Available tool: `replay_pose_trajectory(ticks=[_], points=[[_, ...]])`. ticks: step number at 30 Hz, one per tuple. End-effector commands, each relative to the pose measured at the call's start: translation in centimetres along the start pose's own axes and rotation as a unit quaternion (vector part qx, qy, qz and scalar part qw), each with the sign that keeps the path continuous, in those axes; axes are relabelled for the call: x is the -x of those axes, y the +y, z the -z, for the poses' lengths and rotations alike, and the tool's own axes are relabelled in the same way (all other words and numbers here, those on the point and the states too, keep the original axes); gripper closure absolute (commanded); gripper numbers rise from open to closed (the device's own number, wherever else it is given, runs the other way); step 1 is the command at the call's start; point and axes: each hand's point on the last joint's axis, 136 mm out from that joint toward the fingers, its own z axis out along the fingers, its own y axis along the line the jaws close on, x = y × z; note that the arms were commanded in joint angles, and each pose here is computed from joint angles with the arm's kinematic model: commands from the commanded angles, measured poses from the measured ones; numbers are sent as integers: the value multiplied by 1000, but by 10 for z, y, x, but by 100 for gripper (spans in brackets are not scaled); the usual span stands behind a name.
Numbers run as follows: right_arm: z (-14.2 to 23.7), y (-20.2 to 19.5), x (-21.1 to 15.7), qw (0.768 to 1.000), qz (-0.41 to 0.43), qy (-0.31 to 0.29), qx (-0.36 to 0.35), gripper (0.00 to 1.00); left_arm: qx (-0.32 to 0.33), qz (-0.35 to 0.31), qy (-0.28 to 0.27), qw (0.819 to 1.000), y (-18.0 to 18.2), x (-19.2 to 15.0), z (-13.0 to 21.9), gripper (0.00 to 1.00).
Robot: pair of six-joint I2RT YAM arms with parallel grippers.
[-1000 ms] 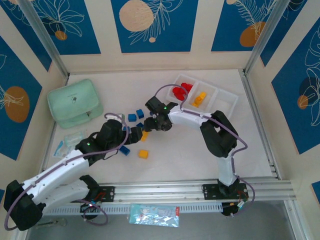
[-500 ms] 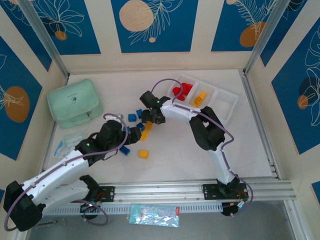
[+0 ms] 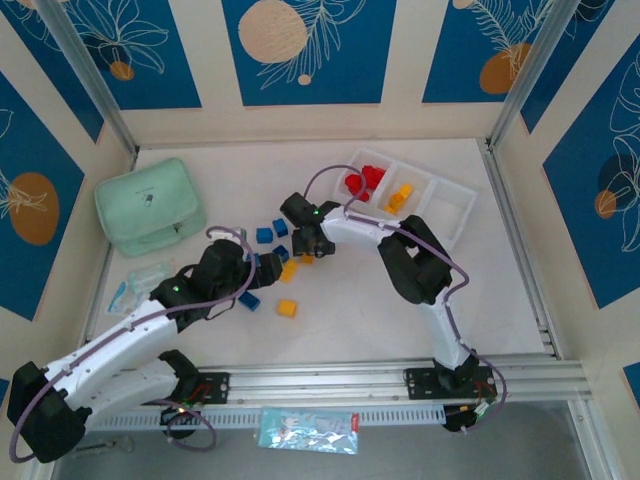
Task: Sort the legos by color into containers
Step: Pick up the lego from the center of the table, then place the lego in the container.
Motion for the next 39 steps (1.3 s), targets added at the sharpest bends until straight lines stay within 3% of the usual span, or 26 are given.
replay_pose_trajectory(ticks=[1, 11, 19, 29, 39], points=[[9, 2, -12, 1000, 1, 12, 2, 46, 0, 3, 2, 1000, 2, 0, -3, 1], [24, 9, -6, 999, 14, -2, 38, 63, -8, 1, 4, 1000, -2, 0, 0, 1], [61, -8, 9, 998, 10, -41, 56, 68, -44, 4, 18, 999, -19, 1, -3, 1], [111, -101, 41, 993, -54, -98, 26, 67, -111, -1, 62, 992, -58, -4, -25, 1], [116, -208, 72, 982, -148, -116, -15, 66, -142, -19, 86, 986, -94, -6, -46, 1]])
